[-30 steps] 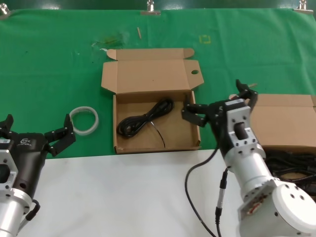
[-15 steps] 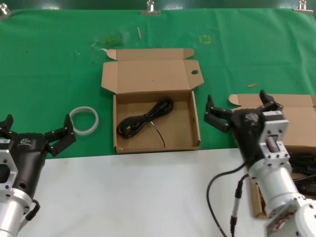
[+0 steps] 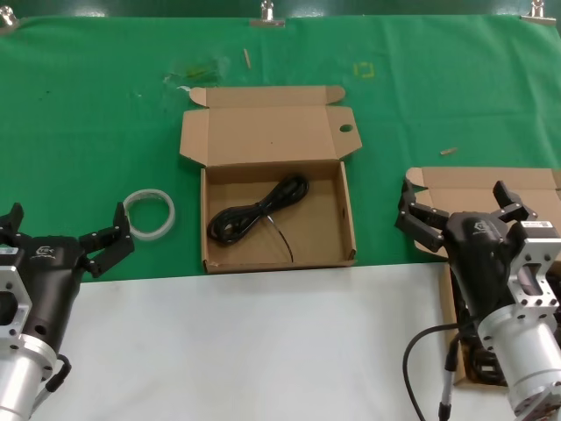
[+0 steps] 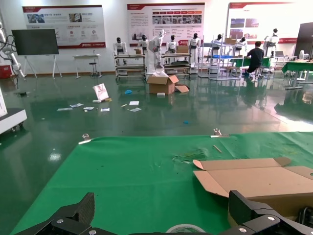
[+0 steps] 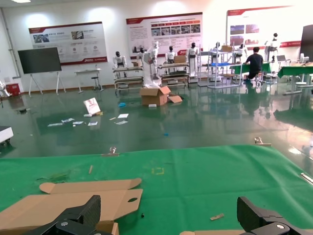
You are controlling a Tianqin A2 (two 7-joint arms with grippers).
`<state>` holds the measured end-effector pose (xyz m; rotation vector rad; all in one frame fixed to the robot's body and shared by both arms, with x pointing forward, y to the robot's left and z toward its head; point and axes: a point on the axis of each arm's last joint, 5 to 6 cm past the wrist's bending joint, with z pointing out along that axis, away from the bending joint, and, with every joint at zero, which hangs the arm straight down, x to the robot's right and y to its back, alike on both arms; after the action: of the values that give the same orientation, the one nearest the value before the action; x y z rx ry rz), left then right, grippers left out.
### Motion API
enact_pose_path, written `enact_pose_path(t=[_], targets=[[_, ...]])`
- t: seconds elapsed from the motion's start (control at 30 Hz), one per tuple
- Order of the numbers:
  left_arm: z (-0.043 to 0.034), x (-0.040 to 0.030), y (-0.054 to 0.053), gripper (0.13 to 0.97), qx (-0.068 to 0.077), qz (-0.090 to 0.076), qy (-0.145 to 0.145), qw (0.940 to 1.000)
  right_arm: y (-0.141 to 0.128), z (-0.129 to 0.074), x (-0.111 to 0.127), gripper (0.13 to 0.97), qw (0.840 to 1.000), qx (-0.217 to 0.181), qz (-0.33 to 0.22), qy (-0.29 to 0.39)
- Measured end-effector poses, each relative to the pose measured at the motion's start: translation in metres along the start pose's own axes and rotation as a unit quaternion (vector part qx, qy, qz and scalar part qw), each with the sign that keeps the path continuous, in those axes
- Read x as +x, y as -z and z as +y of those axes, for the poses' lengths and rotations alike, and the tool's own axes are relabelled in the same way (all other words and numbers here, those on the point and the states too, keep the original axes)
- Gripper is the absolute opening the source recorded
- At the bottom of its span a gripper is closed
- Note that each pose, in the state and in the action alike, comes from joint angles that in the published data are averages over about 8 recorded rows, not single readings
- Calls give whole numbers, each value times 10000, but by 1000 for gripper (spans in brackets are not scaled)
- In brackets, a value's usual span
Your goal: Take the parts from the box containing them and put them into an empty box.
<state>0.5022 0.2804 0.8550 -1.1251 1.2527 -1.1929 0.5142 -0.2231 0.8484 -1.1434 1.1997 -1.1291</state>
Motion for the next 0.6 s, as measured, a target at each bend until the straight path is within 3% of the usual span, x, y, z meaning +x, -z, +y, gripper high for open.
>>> enact_pose_path(t=[0.6], targets=[[0, 0, 0, 966, 0, 0, 0, 10000, 9, 2, 10, 966, 10000, -2, 3, -15]])
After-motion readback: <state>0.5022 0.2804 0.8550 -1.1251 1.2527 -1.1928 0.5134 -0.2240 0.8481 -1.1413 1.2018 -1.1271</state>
